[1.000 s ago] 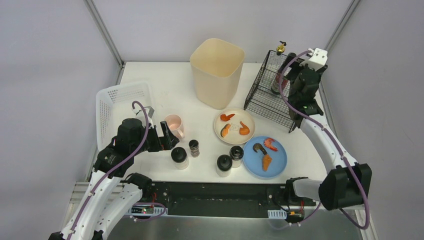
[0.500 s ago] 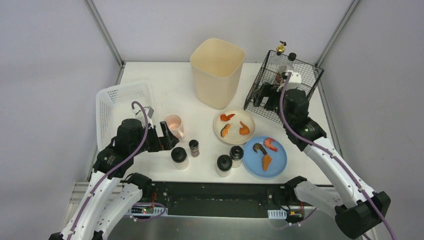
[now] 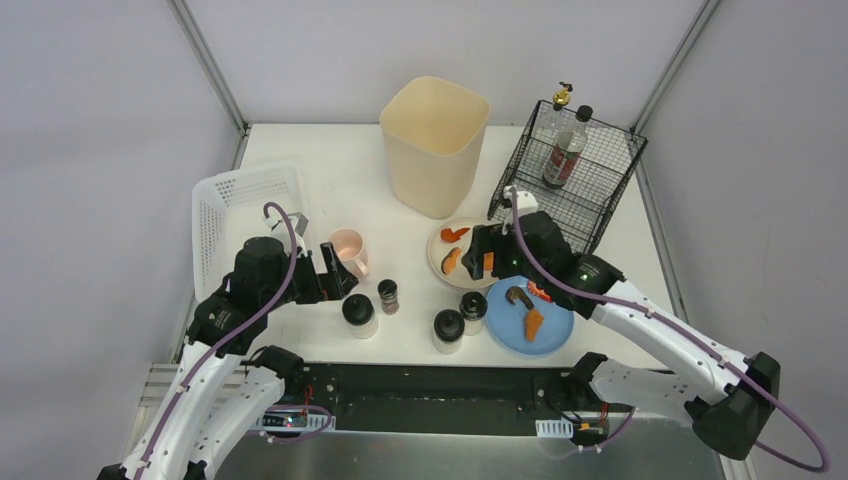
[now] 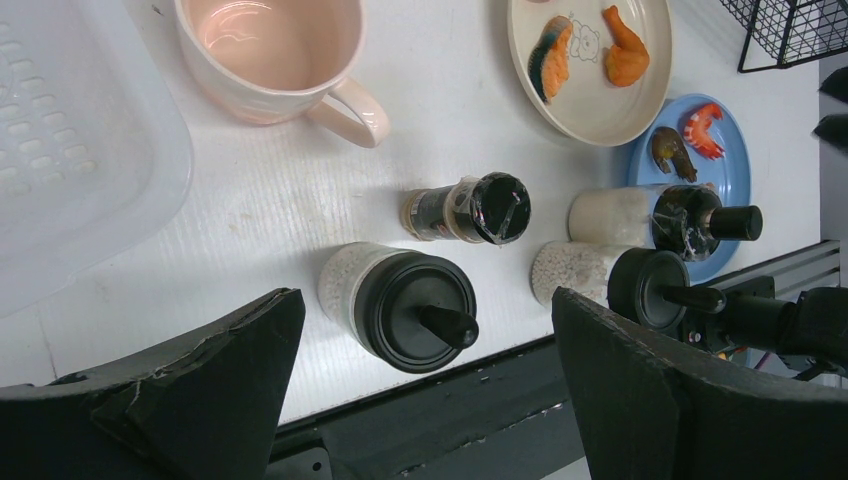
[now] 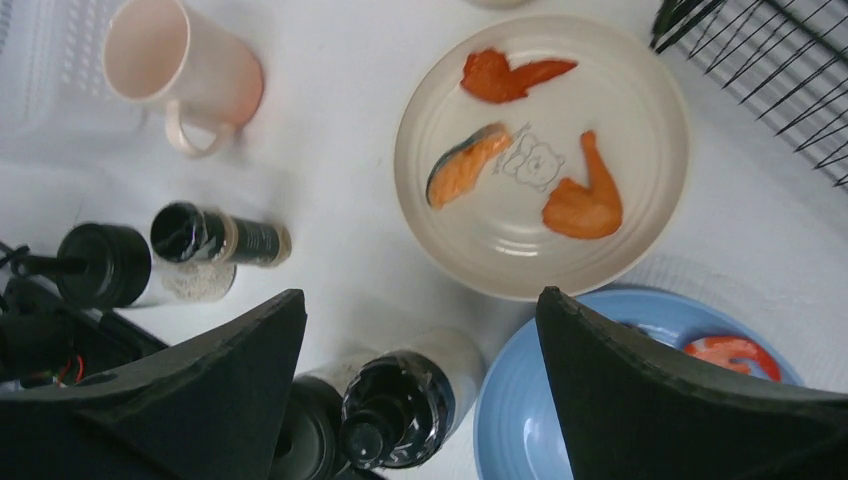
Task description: Clear the kitchen counter
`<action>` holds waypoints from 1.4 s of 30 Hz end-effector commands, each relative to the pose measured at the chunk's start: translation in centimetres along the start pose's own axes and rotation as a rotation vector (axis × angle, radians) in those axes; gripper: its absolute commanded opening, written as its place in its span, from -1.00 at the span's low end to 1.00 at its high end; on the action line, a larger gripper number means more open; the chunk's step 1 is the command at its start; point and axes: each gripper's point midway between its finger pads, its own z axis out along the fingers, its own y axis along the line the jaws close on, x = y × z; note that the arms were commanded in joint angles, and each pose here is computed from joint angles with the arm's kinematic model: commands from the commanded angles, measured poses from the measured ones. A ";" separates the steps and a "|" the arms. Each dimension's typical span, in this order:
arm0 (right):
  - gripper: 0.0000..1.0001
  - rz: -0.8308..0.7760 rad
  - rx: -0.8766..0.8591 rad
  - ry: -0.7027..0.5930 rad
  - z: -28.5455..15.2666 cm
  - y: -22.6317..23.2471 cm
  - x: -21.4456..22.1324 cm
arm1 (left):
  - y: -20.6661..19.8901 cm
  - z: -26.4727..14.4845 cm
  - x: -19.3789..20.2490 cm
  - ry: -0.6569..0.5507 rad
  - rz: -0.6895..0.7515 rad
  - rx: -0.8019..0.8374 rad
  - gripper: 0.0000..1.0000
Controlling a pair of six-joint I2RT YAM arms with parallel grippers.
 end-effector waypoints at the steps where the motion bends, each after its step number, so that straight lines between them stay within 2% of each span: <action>1: 0.78 -0.010 0.017 0.099 -0.2 1.3 2.1 | 0.3 0.1 -0.4 -0.012 -0.012 -0.022 0.99; 6: 0.79 -0.035 0.078 0.210 0.4 1.4 4.7 | 0.3 0.0 -0.4 -0.012 -0.012 -0.017 0.99; 15: 0.80 -0.026 0.129 0.270 1.3 1.5 8.2 | 0.1 -0.1 -0.4 -0.016 -0.011 -0.011 0.99; 24: 0.82 -0.016 0.203 0.295 2.4 0.8 10.6 | 0.1 -0.1 -0.4 -0.018 -0.010 -0.010 0.99; 36: 0.82 0.000 0.208 0.350 2.0 0.7 13.6 | 0.1 -0.2 -0.5 -0.022 -0.010 -0.007 0.99; 42: 0.77 -0.003 0.219 0.332 1.9 0.7 14.0 | 0.1 -0.2 -0.5 -0.025 -0.009 -0.007 0.99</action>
